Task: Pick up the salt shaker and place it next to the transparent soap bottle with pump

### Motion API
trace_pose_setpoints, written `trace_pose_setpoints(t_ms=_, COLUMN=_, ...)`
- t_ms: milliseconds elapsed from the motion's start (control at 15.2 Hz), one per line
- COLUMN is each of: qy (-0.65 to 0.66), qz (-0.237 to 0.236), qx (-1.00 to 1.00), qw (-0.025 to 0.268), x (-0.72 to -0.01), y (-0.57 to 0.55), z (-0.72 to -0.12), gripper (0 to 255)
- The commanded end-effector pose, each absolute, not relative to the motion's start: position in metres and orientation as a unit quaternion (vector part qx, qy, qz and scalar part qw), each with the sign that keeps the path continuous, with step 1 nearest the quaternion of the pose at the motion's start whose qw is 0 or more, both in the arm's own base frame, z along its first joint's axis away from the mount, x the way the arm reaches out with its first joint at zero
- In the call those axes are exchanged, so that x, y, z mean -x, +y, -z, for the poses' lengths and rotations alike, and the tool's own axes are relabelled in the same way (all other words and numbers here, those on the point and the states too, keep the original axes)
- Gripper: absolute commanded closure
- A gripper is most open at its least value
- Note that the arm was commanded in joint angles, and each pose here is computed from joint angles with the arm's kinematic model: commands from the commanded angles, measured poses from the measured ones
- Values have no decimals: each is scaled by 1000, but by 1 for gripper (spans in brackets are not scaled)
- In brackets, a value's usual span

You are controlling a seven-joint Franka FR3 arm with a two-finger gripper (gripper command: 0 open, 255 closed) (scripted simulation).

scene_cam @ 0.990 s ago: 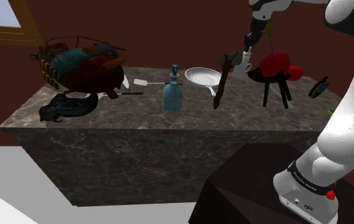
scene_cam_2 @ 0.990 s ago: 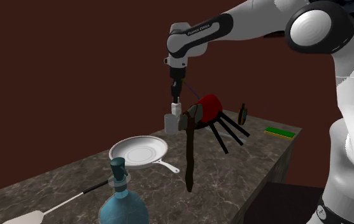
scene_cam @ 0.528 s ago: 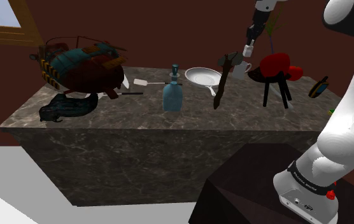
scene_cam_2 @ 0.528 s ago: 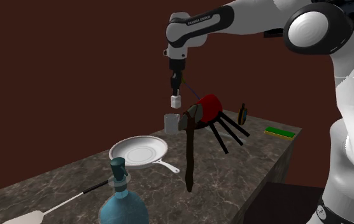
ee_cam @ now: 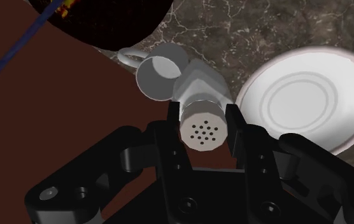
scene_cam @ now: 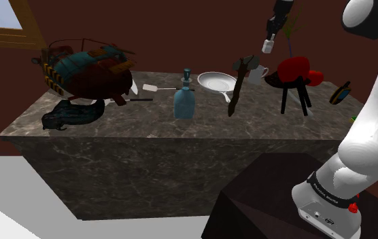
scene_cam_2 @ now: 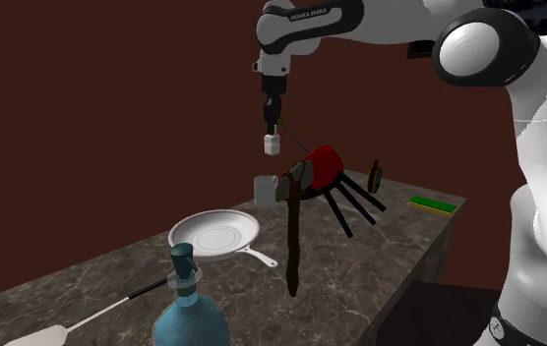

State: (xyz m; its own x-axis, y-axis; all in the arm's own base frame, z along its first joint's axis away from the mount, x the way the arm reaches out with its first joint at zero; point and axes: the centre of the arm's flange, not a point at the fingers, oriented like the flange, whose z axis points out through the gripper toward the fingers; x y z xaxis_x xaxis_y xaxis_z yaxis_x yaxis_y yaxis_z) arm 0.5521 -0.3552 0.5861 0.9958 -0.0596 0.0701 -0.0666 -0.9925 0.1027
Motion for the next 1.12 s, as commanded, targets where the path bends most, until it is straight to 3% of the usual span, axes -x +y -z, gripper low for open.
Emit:
trace_pose_setpoints(t_ms=0, qy=-32, qz=-33, qx=-998, qw=52, x=-552, y=-354, z=-597, gripper=255)
trace_pose_setpoints(t_ms=1056, qy=-32, qz=-33, qx=-998, qw=52, x=-542, y=-315, z=-663, gripper=255)
